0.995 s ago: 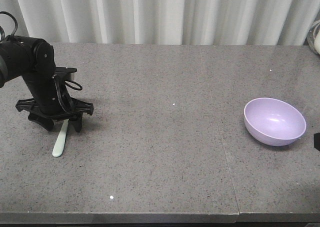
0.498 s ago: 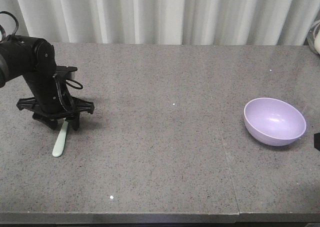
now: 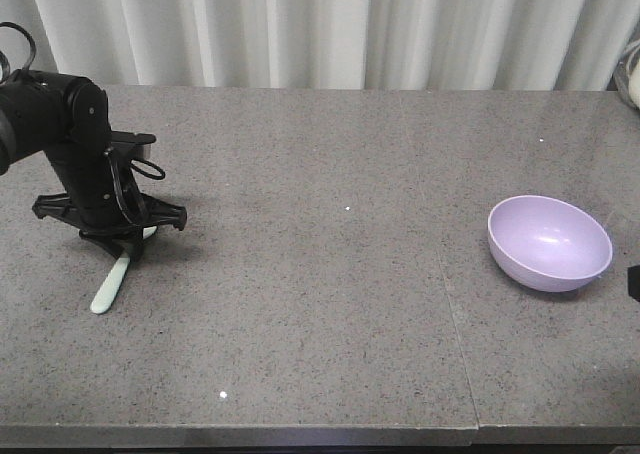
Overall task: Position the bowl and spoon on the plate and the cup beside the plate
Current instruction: 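Lift the spoon with the left gripper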
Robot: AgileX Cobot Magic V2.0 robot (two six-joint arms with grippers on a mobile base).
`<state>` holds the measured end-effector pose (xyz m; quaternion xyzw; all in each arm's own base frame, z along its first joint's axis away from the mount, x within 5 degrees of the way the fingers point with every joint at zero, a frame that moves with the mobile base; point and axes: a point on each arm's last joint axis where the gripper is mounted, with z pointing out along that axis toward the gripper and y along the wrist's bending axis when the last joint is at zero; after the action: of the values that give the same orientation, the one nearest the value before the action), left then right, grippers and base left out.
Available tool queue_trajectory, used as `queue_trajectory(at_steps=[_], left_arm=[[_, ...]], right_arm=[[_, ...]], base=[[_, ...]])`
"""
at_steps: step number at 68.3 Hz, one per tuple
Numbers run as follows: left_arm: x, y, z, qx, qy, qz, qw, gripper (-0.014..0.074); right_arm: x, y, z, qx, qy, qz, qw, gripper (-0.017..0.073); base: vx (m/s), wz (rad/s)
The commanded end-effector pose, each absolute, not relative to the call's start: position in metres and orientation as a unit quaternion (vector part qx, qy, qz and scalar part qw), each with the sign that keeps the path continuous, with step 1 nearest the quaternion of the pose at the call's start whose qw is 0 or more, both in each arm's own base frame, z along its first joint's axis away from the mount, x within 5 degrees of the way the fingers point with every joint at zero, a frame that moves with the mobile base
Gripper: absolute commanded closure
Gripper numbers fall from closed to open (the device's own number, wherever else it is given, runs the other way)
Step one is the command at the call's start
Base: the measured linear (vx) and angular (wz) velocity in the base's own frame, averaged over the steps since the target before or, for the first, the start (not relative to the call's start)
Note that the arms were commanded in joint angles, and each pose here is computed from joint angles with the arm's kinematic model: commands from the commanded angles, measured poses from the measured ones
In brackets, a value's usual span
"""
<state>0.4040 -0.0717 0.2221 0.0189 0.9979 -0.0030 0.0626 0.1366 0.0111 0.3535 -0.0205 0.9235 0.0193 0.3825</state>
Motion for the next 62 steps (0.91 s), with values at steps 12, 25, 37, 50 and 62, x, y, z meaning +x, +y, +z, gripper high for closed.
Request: queue_trajectory(at_steps=[12,25,37,50,62], left_arm=[[0.372,-0.068,0.319,0.021,0.982,-0.025,0.187,0.0601],[0.333,-0.061,0.377,0.02,0.968,-0.035,0.249,0.0601],[0.29,-0.053,0.425,0.019,0.947,-0.047,0.316,0.0601],[0.249,-0.045,0.459,0.018,0.928,-0.055,0.369,0.0601],[0.225,-0.041,0.475,0.017,0.917,-0.06,0.394,0.0601]], right_arm=[[0.14,0.01,0.367,-0.023,0.905,0.016,0.424,-0.001],[0.14,0.01,0.367,-0.023,0.905,0.016,0.424,-0.001],[0.14,0.01,0.367,-0.023,0.905,0.016,0.424,-0.001],[0.14,0.01,0.367,-0.023,0.905,0.016,0.424,-0.001],[0.14,0.011,0.367,-0.022,0.905,0.018,0.424,-0.001]], base=[[0.0,0.0],[0.0,0.0],[0.0,0.0],[0.0,0.0],[0.0,0.0]])
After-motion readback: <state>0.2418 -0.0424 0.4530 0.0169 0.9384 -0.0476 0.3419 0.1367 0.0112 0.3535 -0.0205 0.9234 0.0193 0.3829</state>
